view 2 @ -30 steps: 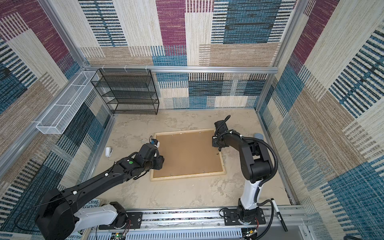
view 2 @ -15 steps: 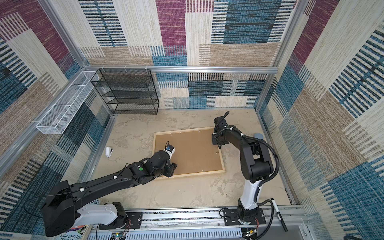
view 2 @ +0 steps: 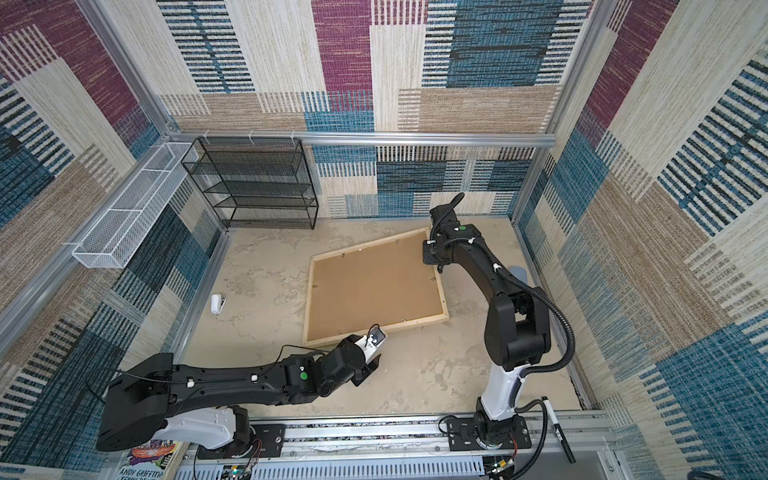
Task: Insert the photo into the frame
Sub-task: 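Hold the far corner with the right gripper while left grips the near edge, then lift the frame's near edge with the left gripper, tilting it up on edge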
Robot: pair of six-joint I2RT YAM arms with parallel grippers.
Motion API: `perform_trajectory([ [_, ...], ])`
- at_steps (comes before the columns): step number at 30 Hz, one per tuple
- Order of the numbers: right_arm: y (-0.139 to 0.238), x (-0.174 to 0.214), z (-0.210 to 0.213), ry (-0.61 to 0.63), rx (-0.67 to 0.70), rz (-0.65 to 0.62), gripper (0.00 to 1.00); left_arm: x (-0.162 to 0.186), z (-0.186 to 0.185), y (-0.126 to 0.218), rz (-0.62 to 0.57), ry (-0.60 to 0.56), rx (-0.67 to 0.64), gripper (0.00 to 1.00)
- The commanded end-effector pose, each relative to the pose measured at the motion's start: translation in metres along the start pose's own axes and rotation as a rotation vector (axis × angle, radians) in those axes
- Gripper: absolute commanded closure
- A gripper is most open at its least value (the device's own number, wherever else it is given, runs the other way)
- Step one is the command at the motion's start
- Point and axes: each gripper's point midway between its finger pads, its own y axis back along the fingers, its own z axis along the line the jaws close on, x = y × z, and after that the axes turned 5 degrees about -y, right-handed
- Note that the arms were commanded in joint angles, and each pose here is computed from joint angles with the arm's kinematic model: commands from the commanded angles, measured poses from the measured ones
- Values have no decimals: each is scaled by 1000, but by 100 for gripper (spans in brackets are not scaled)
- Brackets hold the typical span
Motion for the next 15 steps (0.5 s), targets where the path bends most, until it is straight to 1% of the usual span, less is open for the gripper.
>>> perform_trajectory([
  [1,17,-15,6,-10,-23,-51,90,-15,19,-2,-81,-49,-136,42],
  [4,24,-18,8,-8,-33,-61,90,-14,22,-5,-79,-70,-174,44],
  [8,29,-20,11,-8,-47,-66,90,-20,19,-12,-110,-109,-199,44],
  [10,29,-19,11,-6,-48,-61,90,-21,18,-18,-102,-142,-228,44],
  [15,30,-17,12,-2,-46,-59,90,-24,26,-31,-89,-228,-369,45],
])
